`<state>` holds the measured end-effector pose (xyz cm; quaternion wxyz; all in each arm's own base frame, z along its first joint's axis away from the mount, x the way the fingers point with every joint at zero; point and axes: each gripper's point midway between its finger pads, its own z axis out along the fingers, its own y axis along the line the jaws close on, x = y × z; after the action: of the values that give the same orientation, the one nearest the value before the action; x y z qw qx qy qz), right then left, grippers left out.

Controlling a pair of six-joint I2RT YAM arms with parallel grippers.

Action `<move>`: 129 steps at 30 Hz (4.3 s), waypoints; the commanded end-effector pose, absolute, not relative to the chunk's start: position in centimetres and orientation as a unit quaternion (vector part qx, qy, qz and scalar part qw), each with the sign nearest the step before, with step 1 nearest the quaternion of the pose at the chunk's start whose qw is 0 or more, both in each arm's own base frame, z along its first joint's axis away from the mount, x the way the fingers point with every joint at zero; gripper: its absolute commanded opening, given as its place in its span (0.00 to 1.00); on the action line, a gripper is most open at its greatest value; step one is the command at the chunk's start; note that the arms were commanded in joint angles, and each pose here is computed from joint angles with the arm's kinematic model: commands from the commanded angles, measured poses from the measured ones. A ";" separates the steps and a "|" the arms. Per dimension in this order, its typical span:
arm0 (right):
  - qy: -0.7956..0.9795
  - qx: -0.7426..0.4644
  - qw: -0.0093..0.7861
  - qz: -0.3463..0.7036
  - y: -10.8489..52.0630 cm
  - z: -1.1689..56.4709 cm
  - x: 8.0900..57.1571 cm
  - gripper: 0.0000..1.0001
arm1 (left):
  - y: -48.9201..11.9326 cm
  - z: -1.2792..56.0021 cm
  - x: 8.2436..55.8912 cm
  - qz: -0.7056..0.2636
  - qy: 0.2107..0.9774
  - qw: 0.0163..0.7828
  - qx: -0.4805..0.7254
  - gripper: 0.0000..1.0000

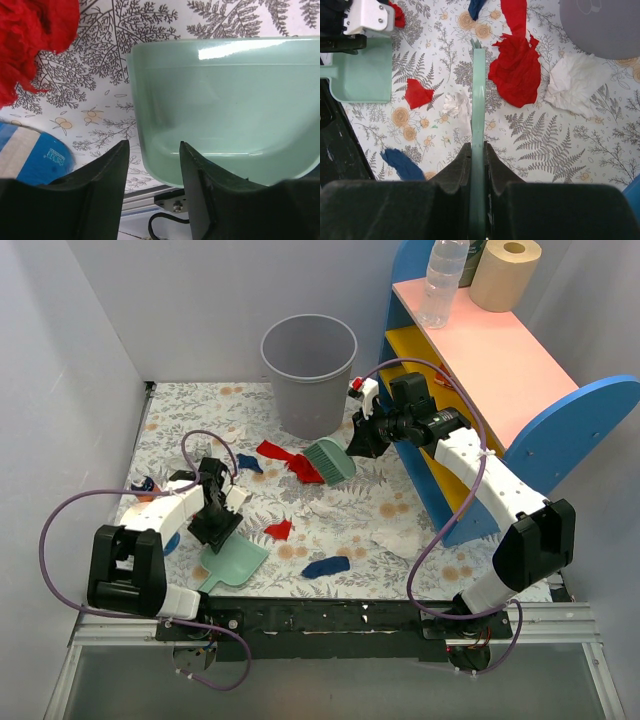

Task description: Sweep away the paper scraps from the table

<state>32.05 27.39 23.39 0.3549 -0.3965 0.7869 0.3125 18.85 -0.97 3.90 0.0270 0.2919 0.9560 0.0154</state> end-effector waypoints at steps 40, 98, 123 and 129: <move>0.760 -0.426 0.393 0.292 26.6 24.3 31.6 0.01 | -5.1 7.9 19.1 -0.072 0.916 0.159 0.361 0.83; 0.628 -0.607 0.226 0.431 25.4 23.8 19.8 0.01 | -2.1 7.6 15.4 -0.012 0.883 0.099 0.459 0.00; 0.684 -0.540 0.146 0.468 32.3 17.1 23.2 0.01 | -1.1 10.0 14.7 0.060 0.889 0.118 0.439 0.00; 0.642 -0.556 0.150 0.506 34.3 19.7 24.5 0.01 | -0.6 10.3 14.7 0.074 0.894 0.129 0.422 0.00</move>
<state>24.90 33.39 16.11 0.1321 -0.5458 0.6831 0.4670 14.14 -1.00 9.09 0.1042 0.4403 0.8901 0.0547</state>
